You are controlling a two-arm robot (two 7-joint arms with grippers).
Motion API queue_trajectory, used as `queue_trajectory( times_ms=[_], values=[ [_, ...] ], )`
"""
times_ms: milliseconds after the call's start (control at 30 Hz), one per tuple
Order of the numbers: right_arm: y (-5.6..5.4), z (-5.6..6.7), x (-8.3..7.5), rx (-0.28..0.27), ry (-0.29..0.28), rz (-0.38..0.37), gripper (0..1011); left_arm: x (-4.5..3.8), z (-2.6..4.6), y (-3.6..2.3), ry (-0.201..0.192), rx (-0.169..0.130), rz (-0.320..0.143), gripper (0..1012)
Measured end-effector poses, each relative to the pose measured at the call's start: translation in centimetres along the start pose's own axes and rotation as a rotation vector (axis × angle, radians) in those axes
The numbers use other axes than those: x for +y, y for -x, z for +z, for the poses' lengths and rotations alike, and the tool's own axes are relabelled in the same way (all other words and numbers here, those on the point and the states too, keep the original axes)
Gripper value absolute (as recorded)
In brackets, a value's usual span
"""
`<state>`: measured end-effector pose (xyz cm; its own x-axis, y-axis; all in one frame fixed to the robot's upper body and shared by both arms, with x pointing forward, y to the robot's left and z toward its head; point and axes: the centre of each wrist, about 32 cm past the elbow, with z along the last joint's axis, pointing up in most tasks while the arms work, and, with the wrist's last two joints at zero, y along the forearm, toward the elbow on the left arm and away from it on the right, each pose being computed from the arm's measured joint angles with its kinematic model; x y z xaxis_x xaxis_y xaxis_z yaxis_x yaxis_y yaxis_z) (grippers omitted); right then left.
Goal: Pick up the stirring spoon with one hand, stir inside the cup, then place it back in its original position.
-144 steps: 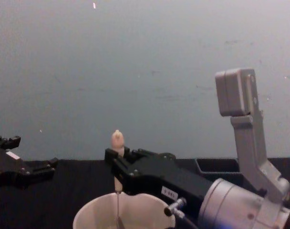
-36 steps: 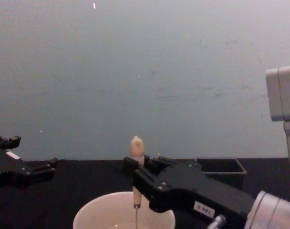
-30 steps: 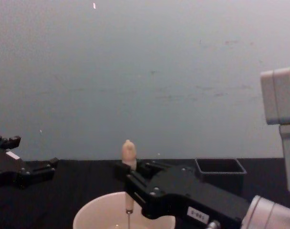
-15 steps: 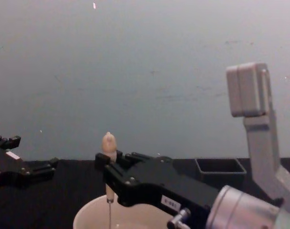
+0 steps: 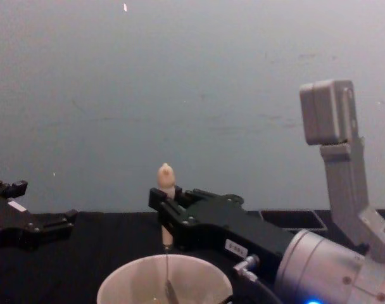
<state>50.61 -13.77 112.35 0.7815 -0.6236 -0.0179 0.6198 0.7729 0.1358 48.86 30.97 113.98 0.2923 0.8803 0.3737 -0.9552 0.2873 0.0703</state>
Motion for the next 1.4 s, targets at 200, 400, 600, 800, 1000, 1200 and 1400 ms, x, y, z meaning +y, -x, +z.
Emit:
queue_trajectory(
  times_ms=[200, 400, 600, 800, 1000, 1200, 1400],
  values=[
    [-0.3, -0.1, -0.8, 0.002, 0.012, -0.010, 186, 0.00, 0.00, 0.00, 0.000, 0.000, 0.000, 1001],
    [-0.3, -0.1, -1.4, 0.004, 0.017, -0.007, 186, 0.00, 0.00, 0.00, 0.000, 0.000, 0.000, 1001],
    [-0.3, 0.3, -1.5, 0.006, 0.004, -0.008, 186, 0.00, 0.00, 0.00, 0.000, 0.000, 0.000, 1001],
    [-0.3, 1.5, -1.6, 0.012, -0.030, -0.021, 186, 0.00, 0.00, 0.00, 0.000, 0.000, 0.000, 1001],
    [-0.5, 3.4, -1.9, 0.010, -0.077, -0.051, 186, 0.00, 0.00, 0.00, 0.000, 0.000, 0.000, 1001],
    [-0.6, 5.6, -2.5, 0.013, -0.127, -0.091, 186, 0.00, 0.00, 0.00, 0.000, 0.000, 0.000, 1001],
    [-0.8, 7.2, -3.4, 0.003, -0.159, -0.136, 186, 0.00, 0.00, 0.00, 0.000, 0.000, 0.000, 1001]
  ],
)
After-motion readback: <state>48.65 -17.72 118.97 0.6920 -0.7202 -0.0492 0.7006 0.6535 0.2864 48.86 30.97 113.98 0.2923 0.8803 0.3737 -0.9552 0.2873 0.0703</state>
